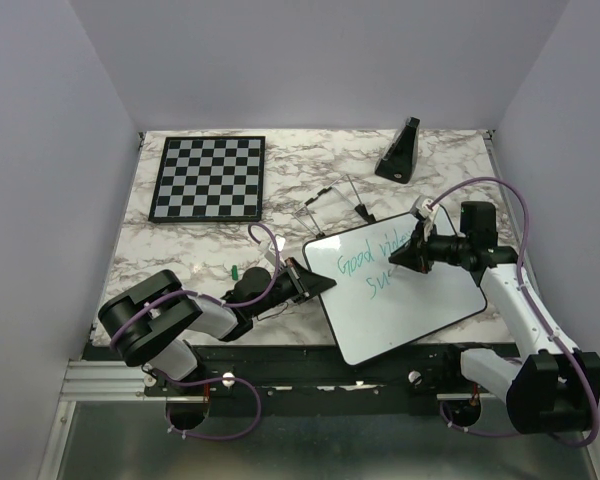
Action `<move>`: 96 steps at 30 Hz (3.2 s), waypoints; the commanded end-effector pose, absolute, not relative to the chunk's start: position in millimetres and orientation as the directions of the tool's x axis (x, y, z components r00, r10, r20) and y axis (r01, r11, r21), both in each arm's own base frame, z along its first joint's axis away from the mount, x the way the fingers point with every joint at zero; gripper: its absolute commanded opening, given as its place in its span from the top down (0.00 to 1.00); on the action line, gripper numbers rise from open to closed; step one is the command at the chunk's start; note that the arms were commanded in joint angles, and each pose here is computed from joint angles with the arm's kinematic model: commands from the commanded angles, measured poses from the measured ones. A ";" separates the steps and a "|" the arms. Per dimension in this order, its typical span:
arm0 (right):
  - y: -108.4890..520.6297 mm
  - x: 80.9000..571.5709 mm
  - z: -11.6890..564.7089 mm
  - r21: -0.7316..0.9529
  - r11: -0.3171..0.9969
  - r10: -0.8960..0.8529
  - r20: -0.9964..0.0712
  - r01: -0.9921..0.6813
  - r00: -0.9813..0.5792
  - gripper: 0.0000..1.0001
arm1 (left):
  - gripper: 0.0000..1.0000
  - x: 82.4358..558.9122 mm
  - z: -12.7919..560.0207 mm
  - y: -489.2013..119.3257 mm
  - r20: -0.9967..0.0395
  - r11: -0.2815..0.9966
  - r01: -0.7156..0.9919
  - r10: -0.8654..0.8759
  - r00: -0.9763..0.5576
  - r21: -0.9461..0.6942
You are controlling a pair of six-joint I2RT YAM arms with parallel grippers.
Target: Write a sentence on the whiteboard
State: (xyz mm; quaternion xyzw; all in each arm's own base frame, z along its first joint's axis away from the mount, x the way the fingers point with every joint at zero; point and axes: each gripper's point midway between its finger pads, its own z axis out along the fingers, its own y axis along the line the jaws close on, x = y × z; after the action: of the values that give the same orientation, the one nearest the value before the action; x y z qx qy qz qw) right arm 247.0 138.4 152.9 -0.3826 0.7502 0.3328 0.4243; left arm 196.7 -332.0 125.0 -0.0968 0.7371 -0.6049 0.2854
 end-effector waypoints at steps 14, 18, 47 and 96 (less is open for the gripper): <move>119.2 250.6 148.5 0.125 0.568 -0.361 -0.851 -0.814 -0.382 0.99 | 1.00 208.9 153.2 -332.4 -0.371 0.215 0.302 -0.545 -0.752 -0.929; 125.2 250.5 165.0 0.107 0.545 -0.335 -0.881 -0.832 -0.333 0.99 | 1.00 208.5 152.0 -331.9 -0.371 0.217 0.301 -0.544 -0.753 -0.929; 120.9 270.8 156.5 0.125 0.591 -0.291 -0.888 -0.797 -0.356 0.99 | 1.00 208.8 152.1 -334.5 -0.368 0.212 0.301 -0.541 -0.756 -0.930; 108.8 271.5 159.2 0.102 0.616 -0.317 -0.875 -0.781 -0.365 0.99 | 1.00 208.1 152.8 -333.1 -0.372 0.215 0.305 -0.541 -0.754 -0.928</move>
State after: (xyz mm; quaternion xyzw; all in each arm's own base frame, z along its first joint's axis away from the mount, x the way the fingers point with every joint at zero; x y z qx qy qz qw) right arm 262.9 109.4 150.5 -0.3526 0.7886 0.2650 0.4283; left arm 197.1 -331.9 125.3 -0.0964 0.7365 -0.6049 0.2871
